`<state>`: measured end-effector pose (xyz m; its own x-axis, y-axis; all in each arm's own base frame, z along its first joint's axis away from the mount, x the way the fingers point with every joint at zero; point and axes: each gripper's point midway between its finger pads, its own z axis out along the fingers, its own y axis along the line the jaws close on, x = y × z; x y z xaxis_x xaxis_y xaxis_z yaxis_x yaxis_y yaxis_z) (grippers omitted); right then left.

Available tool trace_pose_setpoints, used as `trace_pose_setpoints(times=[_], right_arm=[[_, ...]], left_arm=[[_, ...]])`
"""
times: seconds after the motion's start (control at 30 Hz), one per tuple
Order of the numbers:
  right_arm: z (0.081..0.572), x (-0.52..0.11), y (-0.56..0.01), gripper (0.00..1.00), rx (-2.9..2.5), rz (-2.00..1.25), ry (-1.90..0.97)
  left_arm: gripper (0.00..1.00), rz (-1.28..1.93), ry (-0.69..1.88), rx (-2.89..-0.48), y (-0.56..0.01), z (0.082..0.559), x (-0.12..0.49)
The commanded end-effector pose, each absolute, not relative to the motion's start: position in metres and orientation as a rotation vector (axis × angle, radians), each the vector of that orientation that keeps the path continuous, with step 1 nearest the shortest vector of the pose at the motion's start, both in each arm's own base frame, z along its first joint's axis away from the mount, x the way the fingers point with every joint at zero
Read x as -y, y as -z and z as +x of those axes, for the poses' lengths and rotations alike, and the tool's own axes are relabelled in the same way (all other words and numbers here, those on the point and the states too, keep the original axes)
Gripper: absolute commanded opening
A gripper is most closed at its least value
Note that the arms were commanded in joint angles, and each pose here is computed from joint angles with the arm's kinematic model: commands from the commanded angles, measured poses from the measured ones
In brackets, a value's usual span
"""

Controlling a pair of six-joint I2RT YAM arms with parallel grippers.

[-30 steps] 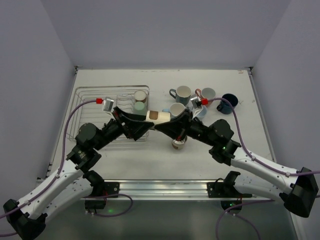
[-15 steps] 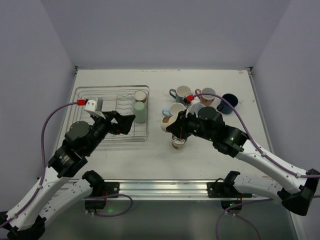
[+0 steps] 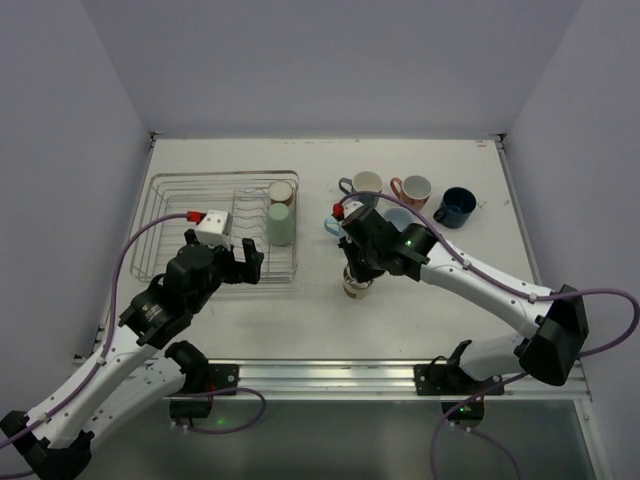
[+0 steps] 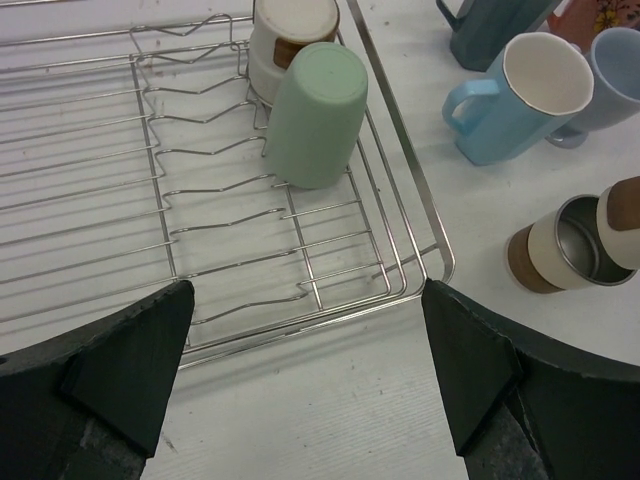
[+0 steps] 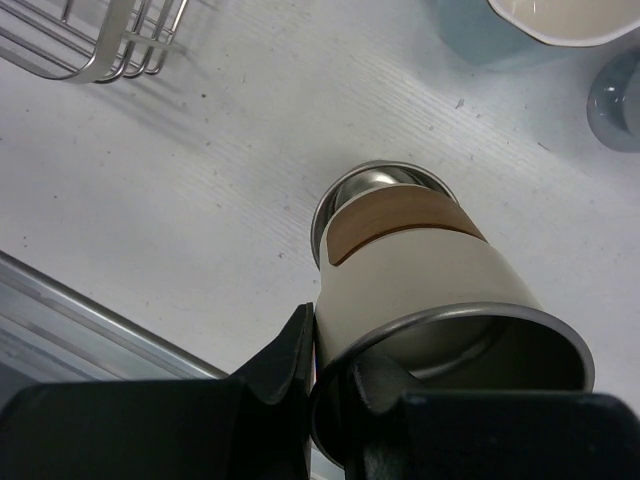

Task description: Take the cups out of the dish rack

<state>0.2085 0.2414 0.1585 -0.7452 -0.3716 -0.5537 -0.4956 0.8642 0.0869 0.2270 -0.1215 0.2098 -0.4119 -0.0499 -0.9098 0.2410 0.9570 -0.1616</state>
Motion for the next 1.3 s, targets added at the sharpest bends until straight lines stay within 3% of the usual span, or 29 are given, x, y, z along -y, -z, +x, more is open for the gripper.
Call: trace_pose_setpoints(times=[0.0,0.73,0.83,0.87,0.97,1.1,1.27], right_arm=[[0.216,-0.239,-0.166,0.0,-2.489,-0.691,-0.24],[0.221,-0.245,-0.132,0.0,-2.607,-0.819,-0.114],[0.222,-0.248,-0.128,0.08,-2.617,-0.833,-0.109],[0.224,-0.249,-0.128,0.21,-2.613,-0.832,-0.114],[0.229,-0.255,-0.133,0.37,-2.586,-0.829,-0.134],[0.234,-0.263,-0.156,0.47,-2.516,-0.792,-0.202],[0.241,-0.271,-0.202,0.5,-2.336,-0.668,-0.348]], left_arm=[[1.0,0.168,0.319,-1.946,-0.217,0.233,0.122],[1.0,0.176,0.365,-1.945,-0.215,0.239,0.12],[1.0,0.179,0.375,-1.947,-0.215,0.239,0.122],[1.0,0.18,0.387,-1.95,-0.215,0.24,0.125],[1.0,0.182,0.423,-1.963,-0.214,0.24,0.132],[1.0,0.157,0.439,-1.98,-0.218,0.246,0.136],[1.0,0.135,0.481,-1.978,-0.23,0.263,0.152]])
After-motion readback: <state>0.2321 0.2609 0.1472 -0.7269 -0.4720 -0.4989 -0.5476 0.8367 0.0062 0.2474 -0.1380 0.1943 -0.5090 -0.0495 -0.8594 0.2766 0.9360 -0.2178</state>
